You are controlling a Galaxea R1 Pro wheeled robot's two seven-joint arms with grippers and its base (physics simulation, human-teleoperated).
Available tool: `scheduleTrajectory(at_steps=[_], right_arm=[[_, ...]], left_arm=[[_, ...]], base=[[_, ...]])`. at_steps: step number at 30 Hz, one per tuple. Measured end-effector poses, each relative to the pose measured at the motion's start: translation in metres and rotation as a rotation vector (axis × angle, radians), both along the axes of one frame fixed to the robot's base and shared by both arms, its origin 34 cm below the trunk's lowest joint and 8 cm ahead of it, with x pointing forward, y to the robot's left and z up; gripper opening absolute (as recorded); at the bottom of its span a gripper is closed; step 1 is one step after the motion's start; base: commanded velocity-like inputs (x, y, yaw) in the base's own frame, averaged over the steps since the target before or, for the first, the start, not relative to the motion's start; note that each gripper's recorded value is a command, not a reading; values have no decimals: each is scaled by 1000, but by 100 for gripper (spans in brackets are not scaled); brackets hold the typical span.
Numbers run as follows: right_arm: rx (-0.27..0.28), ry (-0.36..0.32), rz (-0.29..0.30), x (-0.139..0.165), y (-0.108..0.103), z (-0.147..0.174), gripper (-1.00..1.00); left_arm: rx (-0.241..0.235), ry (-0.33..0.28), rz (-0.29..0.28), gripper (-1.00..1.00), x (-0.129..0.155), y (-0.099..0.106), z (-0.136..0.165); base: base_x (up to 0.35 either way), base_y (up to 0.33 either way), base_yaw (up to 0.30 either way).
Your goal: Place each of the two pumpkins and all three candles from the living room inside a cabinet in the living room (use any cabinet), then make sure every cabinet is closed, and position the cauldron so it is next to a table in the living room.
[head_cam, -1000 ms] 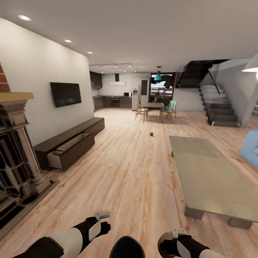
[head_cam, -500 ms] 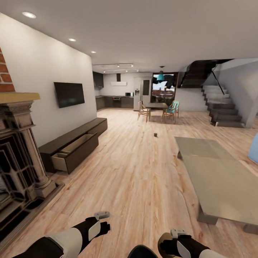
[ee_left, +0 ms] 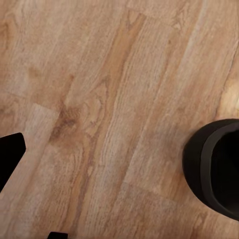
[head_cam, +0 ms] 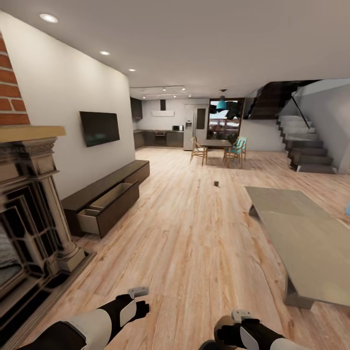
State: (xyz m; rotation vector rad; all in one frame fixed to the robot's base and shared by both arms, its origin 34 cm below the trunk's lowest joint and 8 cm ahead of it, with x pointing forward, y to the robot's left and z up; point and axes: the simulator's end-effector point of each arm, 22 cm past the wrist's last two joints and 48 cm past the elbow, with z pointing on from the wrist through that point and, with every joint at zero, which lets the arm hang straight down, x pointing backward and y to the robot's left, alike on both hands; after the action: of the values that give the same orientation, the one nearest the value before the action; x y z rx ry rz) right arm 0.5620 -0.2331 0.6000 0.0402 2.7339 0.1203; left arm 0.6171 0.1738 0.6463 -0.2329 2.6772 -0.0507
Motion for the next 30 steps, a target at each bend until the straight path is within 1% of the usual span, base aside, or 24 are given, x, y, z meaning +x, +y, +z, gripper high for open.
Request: scheduleTrajectory(at_steps=[15, 30], right_arm=[[-7, 10, -4, -5, -4, -3, -100], [-15, 22, -10, -10, -8, -6, -100]], left_arm=[[0, 0, -1, 100, 0, 0, 0], [1, -2, -3, 100, 0, -1, 1]], base=[[11, 338, 0], [195, 306, 0]])
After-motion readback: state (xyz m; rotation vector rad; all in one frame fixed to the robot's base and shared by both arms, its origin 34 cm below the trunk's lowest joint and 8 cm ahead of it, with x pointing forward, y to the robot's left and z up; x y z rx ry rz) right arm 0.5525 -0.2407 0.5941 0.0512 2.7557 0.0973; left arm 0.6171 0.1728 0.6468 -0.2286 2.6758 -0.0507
